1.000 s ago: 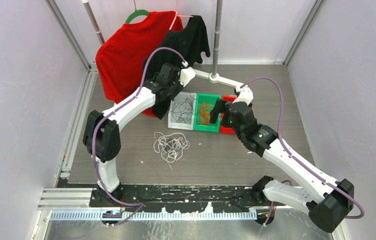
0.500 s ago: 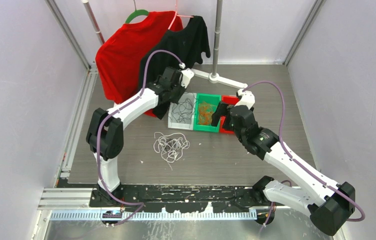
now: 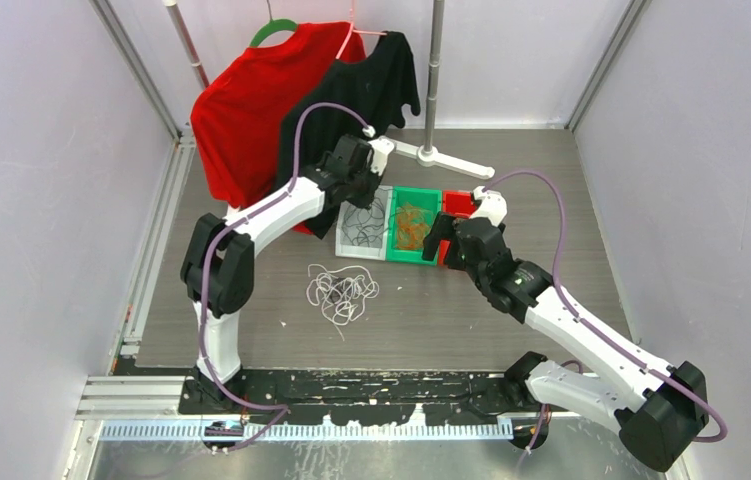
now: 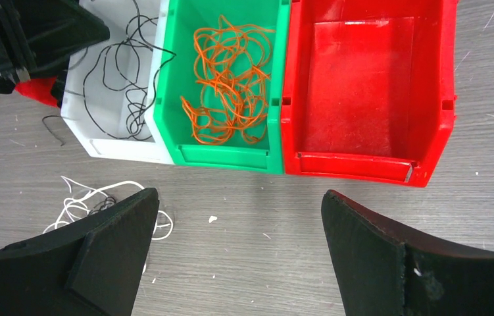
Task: Untangle the cables
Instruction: Place the cable in the bin.
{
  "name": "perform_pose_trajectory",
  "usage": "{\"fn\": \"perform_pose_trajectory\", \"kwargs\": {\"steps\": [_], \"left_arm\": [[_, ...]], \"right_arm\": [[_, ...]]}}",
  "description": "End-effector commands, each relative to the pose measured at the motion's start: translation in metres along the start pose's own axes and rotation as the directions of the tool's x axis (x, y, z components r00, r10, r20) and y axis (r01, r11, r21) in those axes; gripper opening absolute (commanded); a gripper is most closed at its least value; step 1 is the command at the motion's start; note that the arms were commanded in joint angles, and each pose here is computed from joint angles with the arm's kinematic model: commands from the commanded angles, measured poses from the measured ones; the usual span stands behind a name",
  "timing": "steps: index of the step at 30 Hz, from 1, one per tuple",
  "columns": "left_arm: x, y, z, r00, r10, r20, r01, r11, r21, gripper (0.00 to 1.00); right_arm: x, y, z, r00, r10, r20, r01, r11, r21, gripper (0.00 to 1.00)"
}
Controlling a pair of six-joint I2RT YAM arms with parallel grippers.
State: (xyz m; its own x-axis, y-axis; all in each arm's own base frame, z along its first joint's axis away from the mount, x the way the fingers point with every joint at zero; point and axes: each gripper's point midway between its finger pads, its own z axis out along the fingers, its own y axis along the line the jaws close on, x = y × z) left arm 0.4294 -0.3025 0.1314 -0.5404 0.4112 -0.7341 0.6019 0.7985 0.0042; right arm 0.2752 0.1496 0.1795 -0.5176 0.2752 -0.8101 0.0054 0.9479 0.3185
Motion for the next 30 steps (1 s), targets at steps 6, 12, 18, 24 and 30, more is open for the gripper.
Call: {"fn": "perform_pose_trajectory", "kwargs": {"steps": [6,12,18,24,30], "left_arm": [[-0.051,-0.015,-0.008,0.991,-0.073,0.112,0.068,0.996,0.054,0.00],[-0.026,0.006,0.000,0.997,-0.018,0.080,0.019,1.000,-0.007,0.00],[-0.003,0.053,0.011,0.998,0.037,0.048,-0.031,0.991,-0.131,0.00],[0.007,0.061,0.009,0.999,0.039,0.031,-0.035,0.990,-0.135,0.30],[-0.003,0.045,-0.014,0.999,0.035,0.040,-0.033,0.999,-0.038,0.65]], "right_arm": [[-0.006,0.008,0.003,0.997,0.072,0.028,-0.071,0.997,-0.034,0.98],[-0.007,0.007,0.000,0.997,0.072,0.033,-0.071,0.997,-0.036,0.98],[-0.007,0.005,-0.003,0.997,0.074,0.034,-0.073,0.997,-0.031,0.98],[-0.007,0.004,-0.005,0.996,0.078,0.034,-0.077,0.997,-0.028,0.98],[-0.006,0.004,-0.004,0.997,0.075,0.030,-0.074,0.997,-0.029,0.98]]}}
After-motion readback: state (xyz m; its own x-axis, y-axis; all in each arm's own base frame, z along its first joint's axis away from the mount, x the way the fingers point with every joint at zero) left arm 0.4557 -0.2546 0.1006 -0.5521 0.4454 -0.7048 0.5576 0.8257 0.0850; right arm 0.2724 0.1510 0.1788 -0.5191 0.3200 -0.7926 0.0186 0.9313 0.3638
